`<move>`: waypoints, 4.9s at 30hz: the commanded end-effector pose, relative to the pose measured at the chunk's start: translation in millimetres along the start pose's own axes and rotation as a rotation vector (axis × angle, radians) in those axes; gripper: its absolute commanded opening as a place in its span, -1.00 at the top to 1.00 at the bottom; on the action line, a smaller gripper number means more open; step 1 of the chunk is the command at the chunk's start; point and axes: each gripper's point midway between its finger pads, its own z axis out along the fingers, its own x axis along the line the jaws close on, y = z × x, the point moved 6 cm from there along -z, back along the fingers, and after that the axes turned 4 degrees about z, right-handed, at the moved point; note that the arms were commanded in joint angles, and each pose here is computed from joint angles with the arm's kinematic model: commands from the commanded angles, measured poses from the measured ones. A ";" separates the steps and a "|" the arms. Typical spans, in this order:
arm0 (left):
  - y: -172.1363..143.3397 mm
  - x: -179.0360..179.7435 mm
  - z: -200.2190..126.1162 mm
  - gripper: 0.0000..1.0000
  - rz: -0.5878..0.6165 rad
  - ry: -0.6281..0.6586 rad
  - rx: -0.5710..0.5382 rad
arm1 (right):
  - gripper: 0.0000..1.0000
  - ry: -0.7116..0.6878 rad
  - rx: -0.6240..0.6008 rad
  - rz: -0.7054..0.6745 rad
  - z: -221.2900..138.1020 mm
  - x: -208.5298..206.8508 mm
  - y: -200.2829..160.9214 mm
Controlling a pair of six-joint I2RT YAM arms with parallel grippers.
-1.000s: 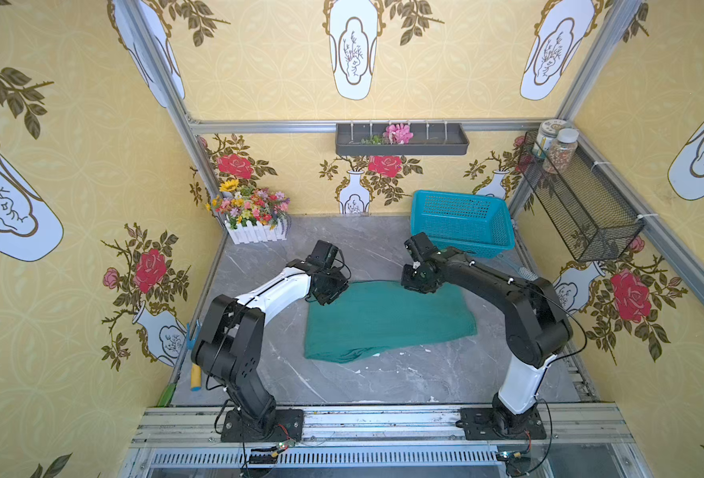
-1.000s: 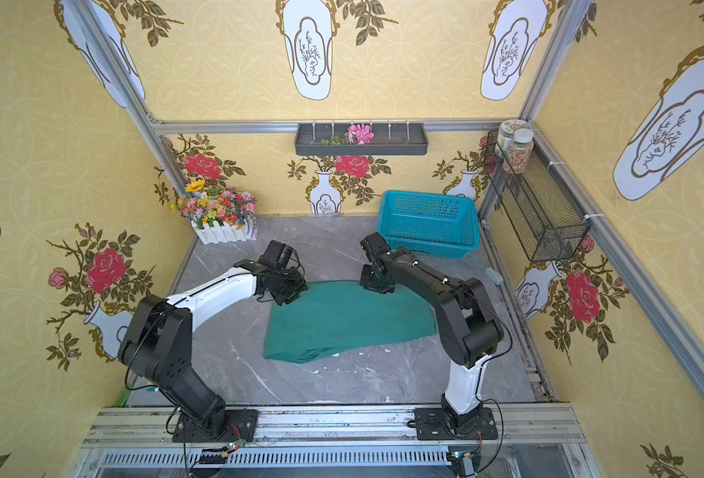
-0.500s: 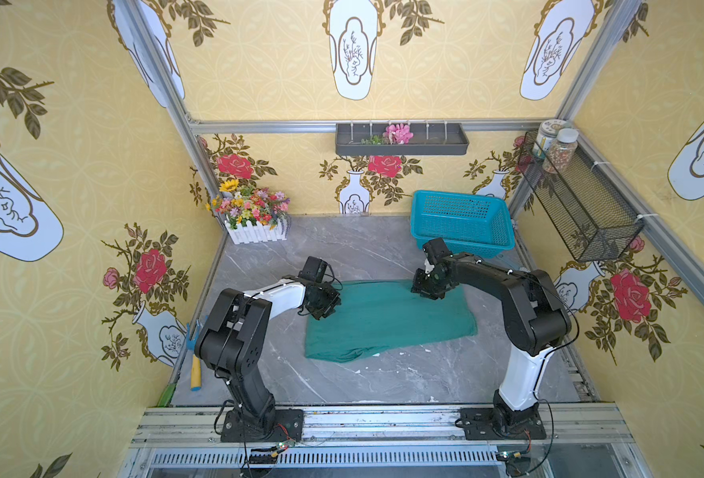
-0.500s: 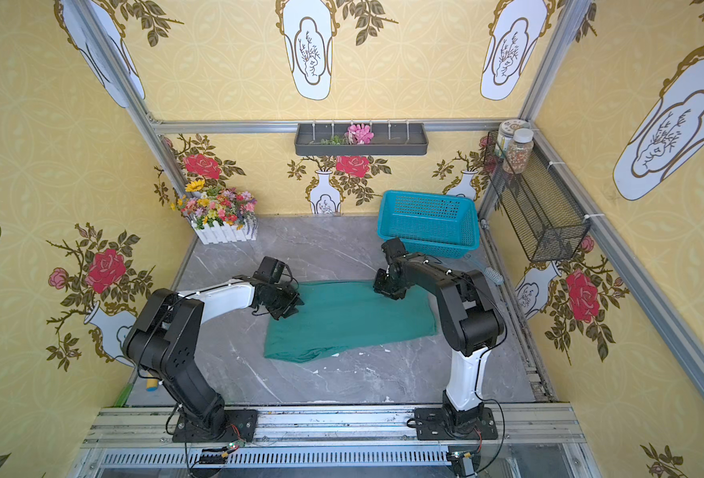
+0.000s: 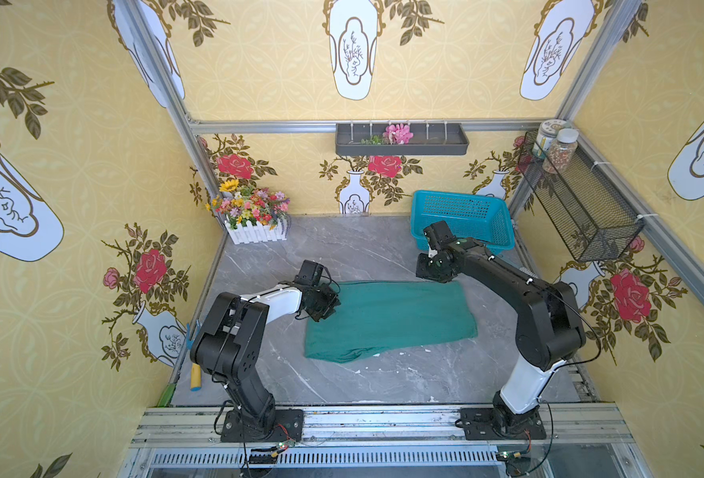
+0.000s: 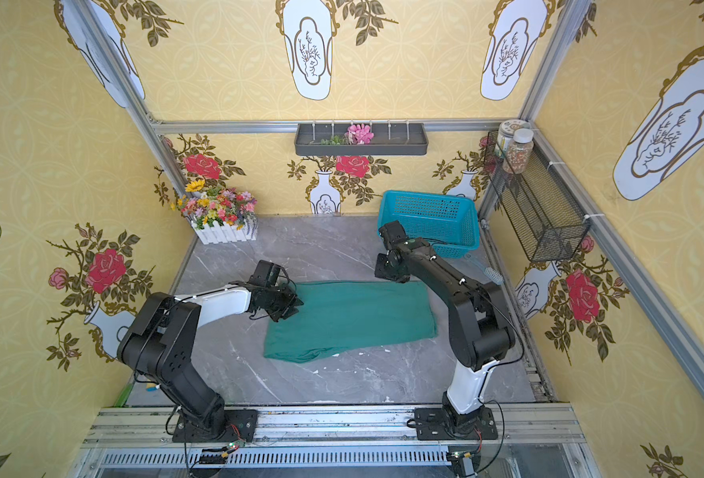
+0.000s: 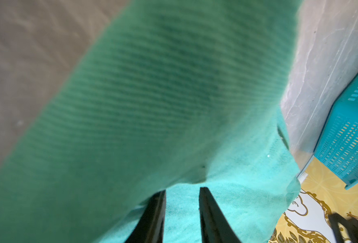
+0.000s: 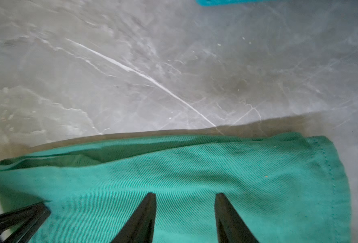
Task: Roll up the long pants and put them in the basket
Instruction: Adjust the long pant at the center of the board, then roll the long pant at the center of the board.
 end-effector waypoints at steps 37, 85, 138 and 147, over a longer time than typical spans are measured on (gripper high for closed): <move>-20.0 70.2 -1.1 0.34 -0.066 0.312 0.006 | -0.11 -0.168 0.202 0.289 -4.4 -92.2 -118.6; -3.8 0.1 -96.3 0.13 0.155 0.017 -0.171 | -0.32 -0.028 -0.040 -0.252 21.2 77.3 -26.0; 16.6 55.6 -115.0 0.33 -0.158 0.328 -0.239 | -0.62 0.140 -0.144 -0.529 -23.9 134.3 -60.0; 56.9 46.0 -194.0 0.13 -0.347 0.185 -0.540 | -0.63 0.355 -0.278 -1.093 -50.9 196.3 -239.2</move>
